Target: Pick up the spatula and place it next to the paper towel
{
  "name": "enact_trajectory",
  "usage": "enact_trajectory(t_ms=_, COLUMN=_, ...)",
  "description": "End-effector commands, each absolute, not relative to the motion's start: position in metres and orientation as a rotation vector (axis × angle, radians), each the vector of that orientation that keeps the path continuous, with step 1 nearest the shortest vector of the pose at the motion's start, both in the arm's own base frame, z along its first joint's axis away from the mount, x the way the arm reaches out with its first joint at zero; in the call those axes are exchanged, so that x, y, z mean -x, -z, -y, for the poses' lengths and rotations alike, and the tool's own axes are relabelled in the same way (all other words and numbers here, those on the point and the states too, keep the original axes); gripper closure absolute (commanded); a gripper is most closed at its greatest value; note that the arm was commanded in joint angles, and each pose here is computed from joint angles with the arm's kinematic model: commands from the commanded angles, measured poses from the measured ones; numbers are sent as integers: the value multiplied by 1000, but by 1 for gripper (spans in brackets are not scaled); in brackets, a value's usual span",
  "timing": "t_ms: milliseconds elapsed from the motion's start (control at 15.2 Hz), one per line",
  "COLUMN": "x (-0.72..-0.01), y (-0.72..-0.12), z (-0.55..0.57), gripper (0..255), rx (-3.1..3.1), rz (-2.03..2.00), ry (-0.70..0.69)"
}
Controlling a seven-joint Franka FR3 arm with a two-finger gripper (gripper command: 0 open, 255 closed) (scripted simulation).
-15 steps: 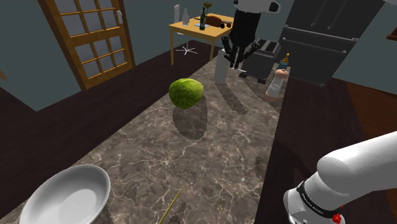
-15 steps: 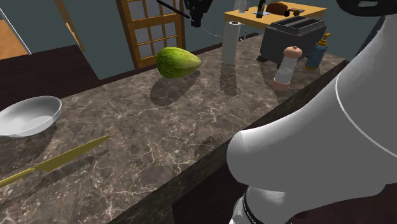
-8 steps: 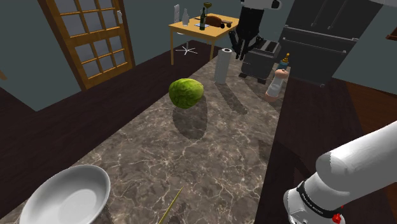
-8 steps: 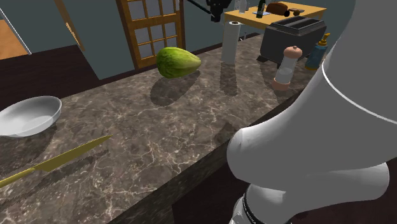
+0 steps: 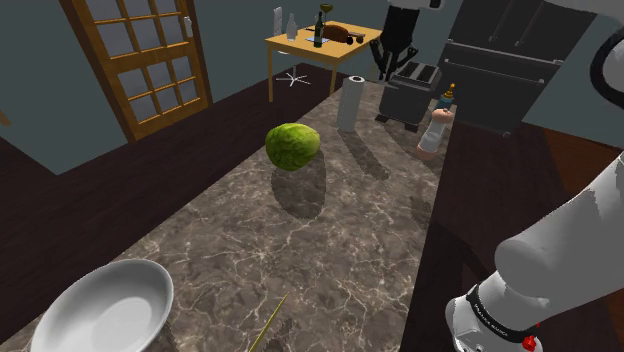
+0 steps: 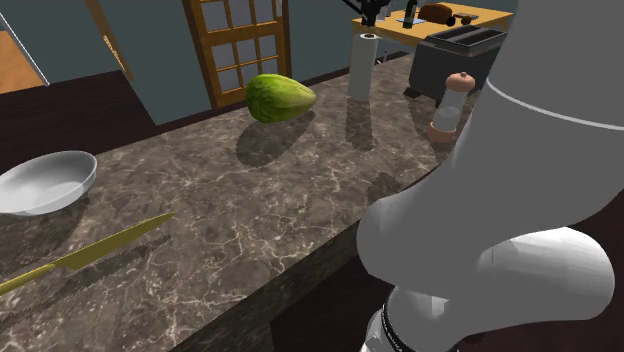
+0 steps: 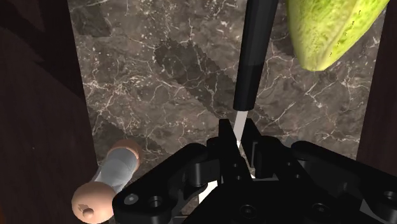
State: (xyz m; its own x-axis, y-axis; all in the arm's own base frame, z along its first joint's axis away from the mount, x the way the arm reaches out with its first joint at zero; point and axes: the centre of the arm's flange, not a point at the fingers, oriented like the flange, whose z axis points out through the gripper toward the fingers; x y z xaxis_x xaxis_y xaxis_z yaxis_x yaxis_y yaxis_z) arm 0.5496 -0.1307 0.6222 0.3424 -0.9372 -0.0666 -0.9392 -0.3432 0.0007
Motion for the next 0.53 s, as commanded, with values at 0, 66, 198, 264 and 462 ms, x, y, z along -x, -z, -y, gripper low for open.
enact_trajectory(t_ms=0, x=-560, y=-623, z=154, gripper=255, rx=2543, rz=-1777, ry=-85)
enact_trajectory(t_ms=66, x=-566, y=-623, z=166, gripper=255, rx=2543, rz=-1777, ry=-85)
enact_trajectory(t_ms=198, x=-578, y=-623, z=189, gripper=255, rx=2543, rz=-1777, ry=-85)
enact_trajectory(t_ms=264, x=-584, y=-623, z=201, gripper=255, rx=2543, rz=-1777, ry=-85)
enact_trajectory(t_ms=462, x=-602, y=-623, z=237, gripper=255, rx=2543, rz=-1777, ry=-85)
